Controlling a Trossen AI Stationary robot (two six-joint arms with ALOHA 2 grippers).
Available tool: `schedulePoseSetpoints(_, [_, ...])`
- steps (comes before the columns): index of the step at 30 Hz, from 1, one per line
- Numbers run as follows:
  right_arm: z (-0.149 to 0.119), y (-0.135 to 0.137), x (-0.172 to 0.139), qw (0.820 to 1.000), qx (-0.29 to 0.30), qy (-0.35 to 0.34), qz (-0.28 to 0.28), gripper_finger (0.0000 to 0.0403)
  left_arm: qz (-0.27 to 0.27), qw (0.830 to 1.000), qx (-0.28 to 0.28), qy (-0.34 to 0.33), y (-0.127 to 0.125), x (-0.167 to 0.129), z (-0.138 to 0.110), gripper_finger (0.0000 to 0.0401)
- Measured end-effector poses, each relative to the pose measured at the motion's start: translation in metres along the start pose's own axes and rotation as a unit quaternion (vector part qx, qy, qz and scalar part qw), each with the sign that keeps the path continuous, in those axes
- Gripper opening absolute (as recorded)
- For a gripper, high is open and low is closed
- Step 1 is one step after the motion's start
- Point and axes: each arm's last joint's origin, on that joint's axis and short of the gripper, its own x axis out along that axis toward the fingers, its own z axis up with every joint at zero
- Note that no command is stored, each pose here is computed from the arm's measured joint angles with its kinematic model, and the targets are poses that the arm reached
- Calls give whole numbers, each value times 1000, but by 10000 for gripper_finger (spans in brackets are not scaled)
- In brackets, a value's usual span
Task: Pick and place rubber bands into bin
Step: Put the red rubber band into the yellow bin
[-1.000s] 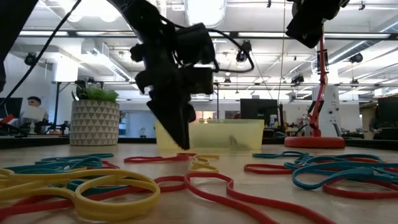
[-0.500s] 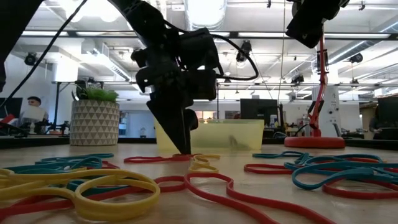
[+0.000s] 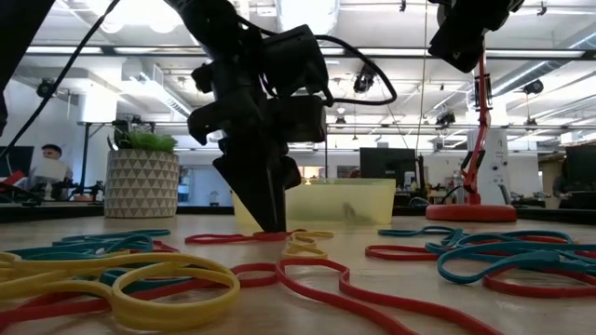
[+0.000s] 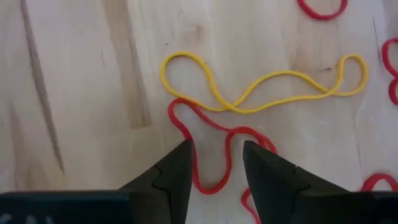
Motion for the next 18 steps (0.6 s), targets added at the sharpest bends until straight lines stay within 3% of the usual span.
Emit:
schedulePoseSetpoints(8, [0,0,0,1000,1,1,0,59,-29,999,18,5,-12,4,-1,127])
schedulePoseSetpoints(15, [0,0,0,1000,1,1,0,59,9,999,26,19,-14,10,-9,123])
schedulePoseSetpoints(18, [0,0,0,1000,2,1,0,58,34,999,26,28,-14,12,-13,99])
